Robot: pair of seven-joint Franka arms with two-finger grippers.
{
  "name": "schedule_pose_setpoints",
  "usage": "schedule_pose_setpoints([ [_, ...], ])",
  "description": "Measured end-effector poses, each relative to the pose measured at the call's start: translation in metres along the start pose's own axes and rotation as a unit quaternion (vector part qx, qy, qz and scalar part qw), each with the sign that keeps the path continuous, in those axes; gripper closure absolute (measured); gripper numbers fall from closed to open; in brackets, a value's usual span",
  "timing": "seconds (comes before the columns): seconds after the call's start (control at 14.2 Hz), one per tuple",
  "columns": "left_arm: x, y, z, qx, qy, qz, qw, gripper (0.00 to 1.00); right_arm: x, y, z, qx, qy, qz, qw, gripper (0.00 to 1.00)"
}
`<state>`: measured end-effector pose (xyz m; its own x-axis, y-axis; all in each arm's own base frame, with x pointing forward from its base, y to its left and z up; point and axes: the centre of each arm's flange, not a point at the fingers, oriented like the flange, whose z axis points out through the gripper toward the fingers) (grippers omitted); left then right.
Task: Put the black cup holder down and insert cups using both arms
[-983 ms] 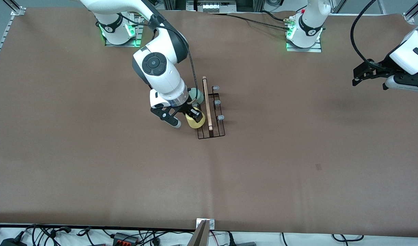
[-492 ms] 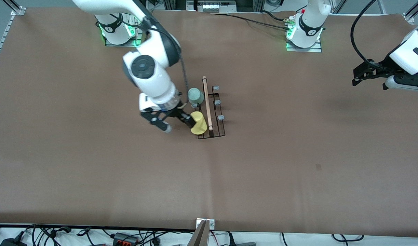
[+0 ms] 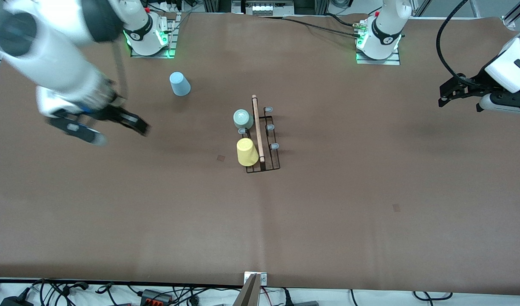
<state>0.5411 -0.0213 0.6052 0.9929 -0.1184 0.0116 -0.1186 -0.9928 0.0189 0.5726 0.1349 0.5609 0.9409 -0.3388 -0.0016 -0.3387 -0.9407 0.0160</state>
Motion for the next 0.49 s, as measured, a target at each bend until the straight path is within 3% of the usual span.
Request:
schedule_pose_setpoints([
  [0.21, 0.0, 0.0, 0.0, 0.0, 0.0, 0.0, 1.0, 0.0, 0.031, 0.099, -0.025, -0.007, 0.005, -0.068, 0.998, 0.0],
  [0.49, 0.0, 0.0, 0.0, 0.0, 0.0, 0.0, 1.0, 0.0, 0.06, 0.215, -0.04, -0.008, 0.015, -0.07, 0.997, 0.0],
])
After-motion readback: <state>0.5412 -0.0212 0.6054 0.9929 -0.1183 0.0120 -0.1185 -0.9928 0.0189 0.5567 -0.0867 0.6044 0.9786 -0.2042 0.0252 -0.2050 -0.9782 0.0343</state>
